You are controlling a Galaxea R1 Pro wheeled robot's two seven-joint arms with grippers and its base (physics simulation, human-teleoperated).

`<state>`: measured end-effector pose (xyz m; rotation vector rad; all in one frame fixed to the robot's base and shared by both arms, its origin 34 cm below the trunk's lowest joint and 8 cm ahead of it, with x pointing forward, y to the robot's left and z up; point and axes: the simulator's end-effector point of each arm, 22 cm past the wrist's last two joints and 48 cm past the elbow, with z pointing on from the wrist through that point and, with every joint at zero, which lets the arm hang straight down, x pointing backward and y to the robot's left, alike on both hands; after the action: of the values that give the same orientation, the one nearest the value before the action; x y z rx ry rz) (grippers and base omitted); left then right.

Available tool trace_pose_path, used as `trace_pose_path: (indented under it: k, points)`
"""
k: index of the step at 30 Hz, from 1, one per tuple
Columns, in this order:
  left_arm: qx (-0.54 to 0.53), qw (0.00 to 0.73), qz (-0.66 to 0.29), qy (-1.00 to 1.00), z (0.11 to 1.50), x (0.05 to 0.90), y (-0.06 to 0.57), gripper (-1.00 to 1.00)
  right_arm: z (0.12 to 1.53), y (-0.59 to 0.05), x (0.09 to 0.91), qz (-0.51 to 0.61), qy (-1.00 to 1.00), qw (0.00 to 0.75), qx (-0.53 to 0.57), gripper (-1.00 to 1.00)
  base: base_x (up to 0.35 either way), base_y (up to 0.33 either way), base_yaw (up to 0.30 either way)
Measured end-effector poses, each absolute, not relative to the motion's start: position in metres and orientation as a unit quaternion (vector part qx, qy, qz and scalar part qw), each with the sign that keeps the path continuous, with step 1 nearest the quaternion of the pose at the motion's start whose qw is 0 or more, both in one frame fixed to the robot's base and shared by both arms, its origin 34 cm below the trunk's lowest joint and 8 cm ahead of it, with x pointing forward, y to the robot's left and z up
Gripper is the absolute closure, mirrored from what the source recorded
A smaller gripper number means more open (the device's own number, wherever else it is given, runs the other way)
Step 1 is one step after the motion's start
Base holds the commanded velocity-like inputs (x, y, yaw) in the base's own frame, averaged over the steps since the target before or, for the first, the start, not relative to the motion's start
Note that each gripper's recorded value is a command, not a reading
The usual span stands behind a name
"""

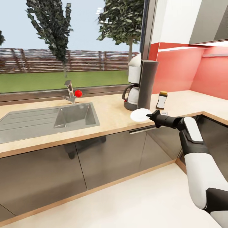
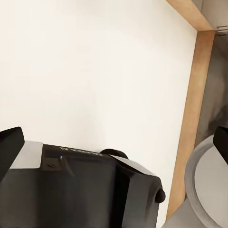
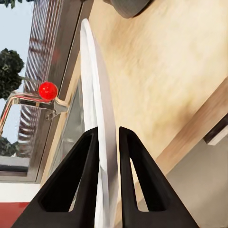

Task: Set up a coffee station on the kitchen countertop: keep the coffee maker on the countertop, move the bottle of coffee from the kitchen shelf to the counter next to the coffee maker, place a paper coffee filter on top of the coffee maker, put the saucer next to the coffee maker with the coffee cup on the saucer, and place the electric kettle next to the coffee maker.

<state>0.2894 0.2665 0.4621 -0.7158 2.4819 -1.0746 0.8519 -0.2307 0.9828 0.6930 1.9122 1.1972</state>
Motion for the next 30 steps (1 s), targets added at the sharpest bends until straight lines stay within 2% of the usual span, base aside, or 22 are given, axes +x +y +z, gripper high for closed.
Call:
trace_pose_path:
  k: [13, 24, 30]
  points:
    - [-0.253, 0.172, -0.378, 0.874, 0.4622, 0.2896, 0.2667, -1.00, 0.9827, -0.2316, 0.8519, 0.468, 0.749, 0.381, 0.272, 1.00, 0.020, -0.018, -0.004]
    - [-0.252, 0.171, -0.378, 0.874, 0.4622, 0.2898, 0.2666, -1.00, 0.9808, -0.2311, 0.8520, 0.468, 0.750, 0.379, 0.272, 1.00, 0.010, -0.009, -0.185]
    - [-0.252, 0.171, -0.378, 0.874, 0.4622, 0.2897, 0.2666, -1.00, 0.9806, -0.2310, 0.8519, 0.468, 0.751, 0.379, 0.272, 1.00, 0.078, -0.046, -0.059]
